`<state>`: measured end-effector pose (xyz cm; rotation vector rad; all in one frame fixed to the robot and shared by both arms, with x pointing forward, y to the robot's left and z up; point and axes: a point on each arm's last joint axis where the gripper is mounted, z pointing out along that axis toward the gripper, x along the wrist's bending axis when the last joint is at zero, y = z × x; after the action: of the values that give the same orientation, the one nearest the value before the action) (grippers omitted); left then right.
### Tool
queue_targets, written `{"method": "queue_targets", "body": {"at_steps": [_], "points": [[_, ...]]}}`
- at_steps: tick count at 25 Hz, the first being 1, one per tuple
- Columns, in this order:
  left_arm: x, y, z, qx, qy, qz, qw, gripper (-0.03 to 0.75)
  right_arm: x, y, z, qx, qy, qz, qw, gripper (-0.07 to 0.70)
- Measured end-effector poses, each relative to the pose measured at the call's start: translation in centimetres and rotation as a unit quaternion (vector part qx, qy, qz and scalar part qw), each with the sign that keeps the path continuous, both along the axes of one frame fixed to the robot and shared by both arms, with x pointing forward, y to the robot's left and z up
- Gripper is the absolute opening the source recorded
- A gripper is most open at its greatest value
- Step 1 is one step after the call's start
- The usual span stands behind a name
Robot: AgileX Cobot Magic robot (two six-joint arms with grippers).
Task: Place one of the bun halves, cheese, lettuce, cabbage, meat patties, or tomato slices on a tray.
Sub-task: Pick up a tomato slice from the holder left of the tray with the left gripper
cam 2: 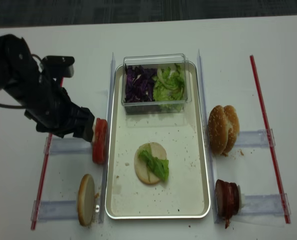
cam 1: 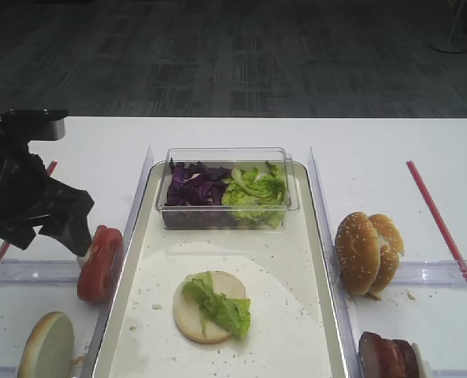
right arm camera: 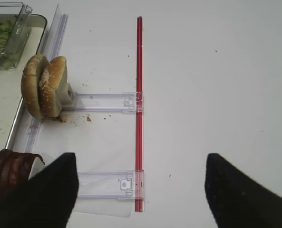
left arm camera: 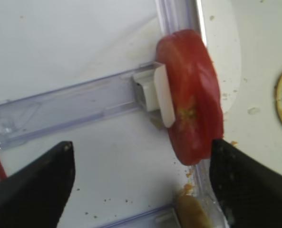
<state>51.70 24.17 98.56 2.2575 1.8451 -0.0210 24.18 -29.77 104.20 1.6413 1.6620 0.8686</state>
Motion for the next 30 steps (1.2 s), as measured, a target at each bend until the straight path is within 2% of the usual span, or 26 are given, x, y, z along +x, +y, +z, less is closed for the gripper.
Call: {"method": "queue_targets", "body": {"at_steps": [5,11,16,20,26,30], "points": [[-0.1,-2.5,0.9,-0.001,0.000,-0.005,1.0000,0.528,0.0,0.0,0.0,0.000,0.000,0.000,1.0000,0.571],[-0.5,-5.2,1.6,-0.008,0.000,0.017,0.9998,0.527,0.0,0.0,0.0,0.000,0.000,0.000,1.0000,0.571],[-0.9,-6.7,1.9,-0.008,-0.002,0.015,0.9999,0.527,0.0,0.0,0.0,0.000,0.000,0.000,1.0000,0.571],[-1.1,-7.0,1.9,-0.003,-0.002,0.008,1.0000,0.527,0.0,0.0,0.0,0.000,0.000,0.000,1.0000,0.571],[-1.0,-7.0,1.7,-0.001,0.003,0.016,0.9999,0.515,0.0,0.0,0.0,0.000,0.000,0.000,1.0000,0.571],[-0.7,-7.1,0.8,0.006,0.017,0.017,0.9997,0.491,0.0,0.0,0.0,0.000,0.000,0.000,1.0000,0.571]]}}
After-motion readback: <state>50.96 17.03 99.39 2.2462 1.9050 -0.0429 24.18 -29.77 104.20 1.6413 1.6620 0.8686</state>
